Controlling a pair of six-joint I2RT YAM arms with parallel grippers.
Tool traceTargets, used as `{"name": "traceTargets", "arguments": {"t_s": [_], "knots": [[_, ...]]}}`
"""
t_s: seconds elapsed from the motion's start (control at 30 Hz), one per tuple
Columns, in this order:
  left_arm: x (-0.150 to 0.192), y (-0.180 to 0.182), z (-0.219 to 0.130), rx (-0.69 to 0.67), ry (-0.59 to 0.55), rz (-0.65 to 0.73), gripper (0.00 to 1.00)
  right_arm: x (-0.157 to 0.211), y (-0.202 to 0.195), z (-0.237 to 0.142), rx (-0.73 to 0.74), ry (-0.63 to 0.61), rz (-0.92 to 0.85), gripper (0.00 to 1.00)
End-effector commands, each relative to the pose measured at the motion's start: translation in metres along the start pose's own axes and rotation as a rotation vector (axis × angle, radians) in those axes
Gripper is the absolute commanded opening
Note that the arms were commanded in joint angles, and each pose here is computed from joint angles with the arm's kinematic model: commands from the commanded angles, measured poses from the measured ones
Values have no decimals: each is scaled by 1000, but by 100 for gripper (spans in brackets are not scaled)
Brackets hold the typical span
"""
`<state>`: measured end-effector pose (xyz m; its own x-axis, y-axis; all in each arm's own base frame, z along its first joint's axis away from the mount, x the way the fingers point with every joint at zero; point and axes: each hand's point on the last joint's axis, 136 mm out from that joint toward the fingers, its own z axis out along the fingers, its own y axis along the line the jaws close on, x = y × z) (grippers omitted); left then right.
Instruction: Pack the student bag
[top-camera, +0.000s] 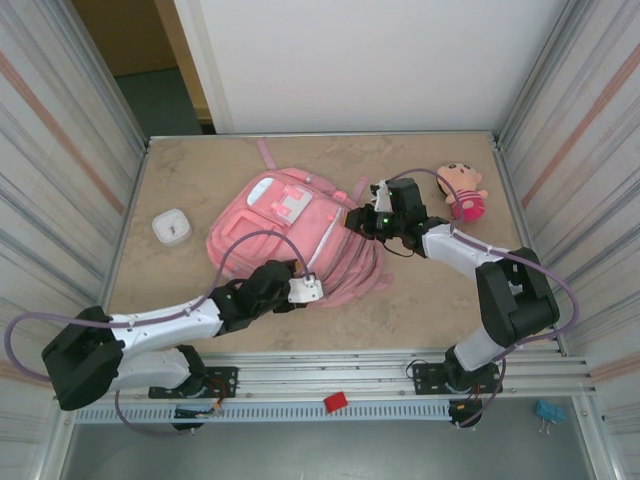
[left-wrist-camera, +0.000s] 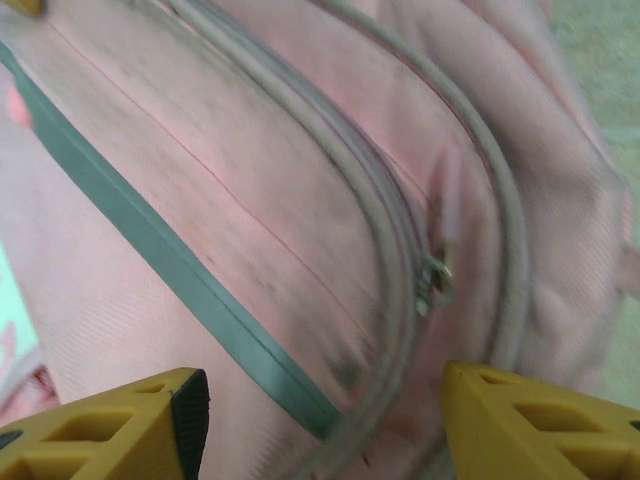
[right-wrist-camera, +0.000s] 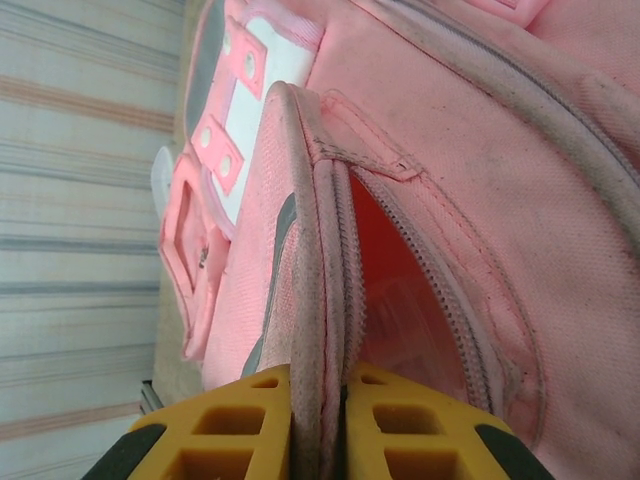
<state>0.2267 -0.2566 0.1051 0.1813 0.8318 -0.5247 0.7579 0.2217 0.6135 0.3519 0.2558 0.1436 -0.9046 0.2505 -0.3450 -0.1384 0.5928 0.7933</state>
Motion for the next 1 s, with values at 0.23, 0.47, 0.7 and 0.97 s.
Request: {"name": "traceTargets", "arguments": {"t_s": [0.23,0.47,0.7,0.97], "knots": [[-13,3,17,-16,-34,6,18,-2,36,-18,-36,-36,-127,34],[-38,27,-10,132,-143,-290,0,10,40,-68,106,-129,-323,56],[-53,49,-31,218,-246,-473,0,65,78,-95,19,-69,-665,59],[-64,61,-32,289,-281,-577,0,101,70,-60,34,173,-715,57]]}}
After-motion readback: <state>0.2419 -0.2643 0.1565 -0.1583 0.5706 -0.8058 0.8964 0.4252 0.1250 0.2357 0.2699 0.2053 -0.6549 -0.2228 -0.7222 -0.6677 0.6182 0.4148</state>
